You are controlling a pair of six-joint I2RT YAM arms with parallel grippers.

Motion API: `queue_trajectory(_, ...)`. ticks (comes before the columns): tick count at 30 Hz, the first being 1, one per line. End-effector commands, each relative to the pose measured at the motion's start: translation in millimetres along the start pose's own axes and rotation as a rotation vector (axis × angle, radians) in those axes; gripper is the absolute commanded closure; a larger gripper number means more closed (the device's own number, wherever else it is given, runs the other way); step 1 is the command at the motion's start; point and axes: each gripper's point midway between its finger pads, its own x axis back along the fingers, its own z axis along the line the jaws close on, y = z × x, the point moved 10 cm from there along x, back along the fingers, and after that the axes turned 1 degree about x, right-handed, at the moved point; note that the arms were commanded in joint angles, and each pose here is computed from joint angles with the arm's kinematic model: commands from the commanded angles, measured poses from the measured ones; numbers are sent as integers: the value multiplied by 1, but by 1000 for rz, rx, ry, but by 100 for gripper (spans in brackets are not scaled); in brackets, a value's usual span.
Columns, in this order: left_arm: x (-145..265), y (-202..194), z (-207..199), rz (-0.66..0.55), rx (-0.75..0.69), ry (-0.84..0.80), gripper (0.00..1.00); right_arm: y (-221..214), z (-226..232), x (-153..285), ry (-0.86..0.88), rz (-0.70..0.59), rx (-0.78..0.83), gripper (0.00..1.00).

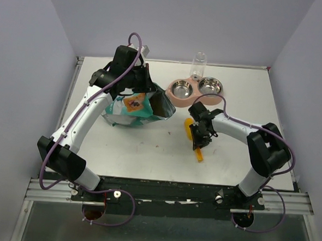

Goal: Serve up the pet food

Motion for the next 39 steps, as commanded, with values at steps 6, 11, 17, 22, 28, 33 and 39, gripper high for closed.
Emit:
queue_trajectory(6, 9, 1, 2, -27, -5, -10, 100, 10, 19, 30, 607, 35, -70, 99)
queue_trajectory(11, 10, 1, 1, -30, -7, -15, 100, 10, 20, 34, 951, 78, -80, 98)
queue_trajectory(17, 11, 1, 2, -31, -5, -21, 100, -3, 6, -8, 1002, 138, -158, 95)
queue_trajectory(22, 12, 1, 1, -34, -5, -28, 100, -4, -5, -31, 932, 118, -214, 84)
queue_trajectory(28, 11, 1, 2, -34, -3, -32, 100, -7, -15, -39, 715, 55, -264, 62)
queue_trajectory(33, 11, 0, 3, -30, 4, -34, 100, -9, -23, -41, 617, 0, -293, 47)
queue_trajectory(39, 14, -1, 4, -33, 7, -30, 100, 3, -32, -7, 414, -46, -345, 32)
